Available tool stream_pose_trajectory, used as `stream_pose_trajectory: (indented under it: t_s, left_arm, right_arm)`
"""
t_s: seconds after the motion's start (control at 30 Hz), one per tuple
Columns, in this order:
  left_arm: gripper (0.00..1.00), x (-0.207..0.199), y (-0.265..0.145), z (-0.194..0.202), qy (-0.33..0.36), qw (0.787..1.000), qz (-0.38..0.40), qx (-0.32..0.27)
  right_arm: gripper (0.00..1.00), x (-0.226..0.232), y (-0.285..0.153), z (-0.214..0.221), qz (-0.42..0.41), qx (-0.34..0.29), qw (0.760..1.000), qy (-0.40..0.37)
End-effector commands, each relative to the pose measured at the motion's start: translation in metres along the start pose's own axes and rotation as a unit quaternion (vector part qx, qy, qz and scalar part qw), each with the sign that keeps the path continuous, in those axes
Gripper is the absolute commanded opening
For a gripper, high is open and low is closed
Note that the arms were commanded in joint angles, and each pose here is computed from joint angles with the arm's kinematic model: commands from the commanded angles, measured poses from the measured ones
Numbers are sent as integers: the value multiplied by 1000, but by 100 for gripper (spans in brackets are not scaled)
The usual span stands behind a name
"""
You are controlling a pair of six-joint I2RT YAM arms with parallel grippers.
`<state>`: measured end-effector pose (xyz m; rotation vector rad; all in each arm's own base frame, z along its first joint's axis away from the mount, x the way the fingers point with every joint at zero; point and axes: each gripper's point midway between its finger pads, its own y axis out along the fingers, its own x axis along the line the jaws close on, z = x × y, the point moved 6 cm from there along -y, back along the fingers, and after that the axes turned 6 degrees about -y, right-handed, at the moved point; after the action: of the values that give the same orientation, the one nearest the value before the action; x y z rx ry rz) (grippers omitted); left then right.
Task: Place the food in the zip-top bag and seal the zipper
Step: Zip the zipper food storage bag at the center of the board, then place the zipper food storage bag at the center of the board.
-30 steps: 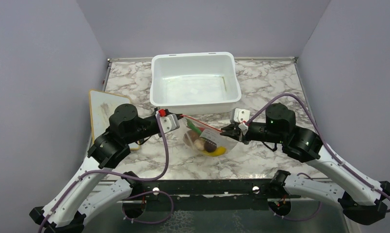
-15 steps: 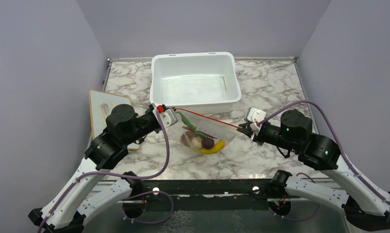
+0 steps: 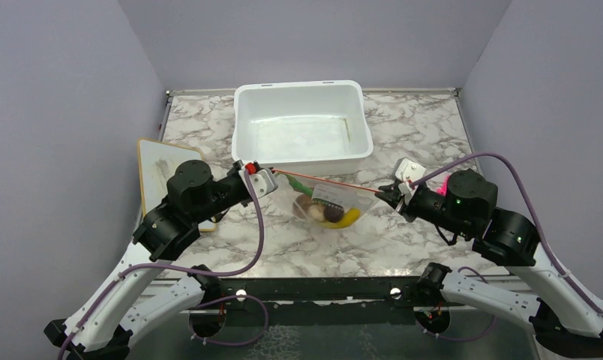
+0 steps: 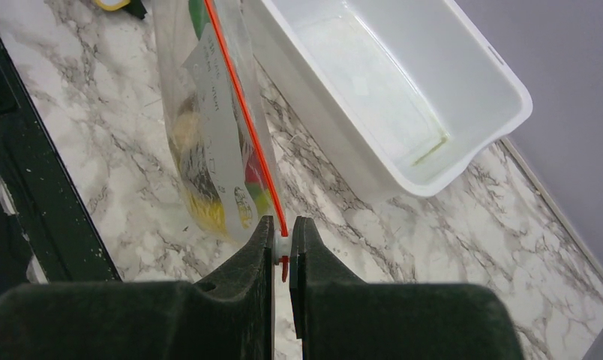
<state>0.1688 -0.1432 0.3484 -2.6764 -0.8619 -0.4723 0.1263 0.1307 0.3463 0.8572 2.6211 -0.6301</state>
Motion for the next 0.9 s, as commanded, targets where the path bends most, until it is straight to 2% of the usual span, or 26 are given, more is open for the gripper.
stream_pose_trajectory:
  t_s: [0.0, 0.17, 0.3, 0.37, 0.43, 0.5, 0.6, 0.67, 0.8, 0.87]
  left_arm:
    - [0, 3, -8, -8, -6, 1000, -14, -25]
    - [0, -19, -14, -20, -9, 994, 71, -79]
    - [0, -40, -25, -20, -5, 985, 130, -116]
    - [8, -39, -25, -15, -21, 987, 113, -108]
    - [9, -37, -24, -9, -29, 990, 99, -94]
    - [0, -38, -23, -7, -37, 990, 100, -87]
    - [0, -53, -21, 0, -49, 983, 161, -68]
    - [0, -56, -15, 13, -82, 983, 162, -34]
    - [1, -50, -3, 48, -128, 986, 99, 46]
    - [6, -44, 2, 61, -136, 986, 62, 78]
  right_arm:
    - [1, -1, -14, 13, 17, 30, 999, 10]
    - [1, 27, -22, -11, -119, -64, 991, -13]
    - [1, 54, -53, -44, -229, -211, 950, -10]
    - [1, 64, -54, -46, -258, -241, 936, 5]
    - [1, 72, -43, -36, -273, -225, 935, 32]
    - [1, 75, -26, -22, -267, -183, 944, 65]
    - [1, 75, -5, -11, -243, -146, 953, 105]
    - [1, 69, 8, -12, -207, -130, 956, 163]
    - [1, 78, 39, 0, -203, -64, 944, 253]
    - [1, 87, 55, 12, -206, -6, 928, 309]
